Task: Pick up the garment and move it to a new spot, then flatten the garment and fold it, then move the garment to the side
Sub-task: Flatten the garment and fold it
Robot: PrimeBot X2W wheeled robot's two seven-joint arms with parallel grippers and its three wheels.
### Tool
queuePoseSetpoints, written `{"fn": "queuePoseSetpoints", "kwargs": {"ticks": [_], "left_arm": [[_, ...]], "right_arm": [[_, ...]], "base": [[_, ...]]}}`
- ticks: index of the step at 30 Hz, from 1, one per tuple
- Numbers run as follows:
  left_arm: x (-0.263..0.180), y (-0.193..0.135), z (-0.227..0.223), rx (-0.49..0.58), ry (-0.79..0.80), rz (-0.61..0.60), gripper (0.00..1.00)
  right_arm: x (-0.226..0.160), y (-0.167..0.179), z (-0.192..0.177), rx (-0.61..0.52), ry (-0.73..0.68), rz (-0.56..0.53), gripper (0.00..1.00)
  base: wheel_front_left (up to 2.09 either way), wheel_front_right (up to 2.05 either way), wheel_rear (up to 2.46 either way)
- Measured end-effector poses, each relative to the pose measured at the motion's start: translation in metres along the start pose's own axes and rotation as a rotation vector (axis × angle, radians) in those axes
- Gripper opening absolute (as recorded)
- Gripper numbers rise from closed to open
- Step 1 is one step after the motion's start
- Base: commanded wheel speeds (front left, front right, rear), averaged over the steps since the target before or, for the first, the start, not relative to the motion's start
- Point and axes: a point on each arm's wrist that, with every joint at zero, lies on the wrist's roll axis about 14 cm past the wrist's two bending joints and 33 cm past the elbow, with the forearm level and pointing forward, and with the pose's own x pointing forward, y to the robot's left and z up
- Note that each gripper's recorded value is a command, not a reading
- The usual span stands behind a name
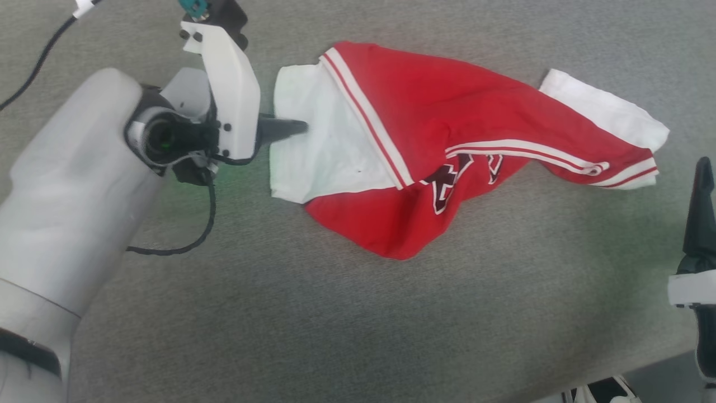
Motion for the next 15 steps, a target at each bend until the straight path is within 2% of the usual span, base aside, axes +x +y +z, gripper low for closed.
{"fn": "queuePoseSetpoints", "kwargs": {"ticks": [5,11,15], "left_arm": [[-0.014,0.022,0.006,-0.014,-0.084,0.075,0.0],[-0.072,0.076,0.02,-0.083,-0.235,0.227,0.0],[-0.104,0.099,0.021,-0.103,-0.284,0.308,0.0]], "right_arm": [[0.008,0.01,0.004,0.002,-0.018,0.034,1.0],[0.018,0.028,0.008,0.004,-0.028,0.093,1.0],[0.022,0.041,0.01,0.009,-0.031,0.129,1.0]], "base": [[0.0,0.0,0.0],[0.0,0.0,0.0],[0.0,0.0,0.0]]}}
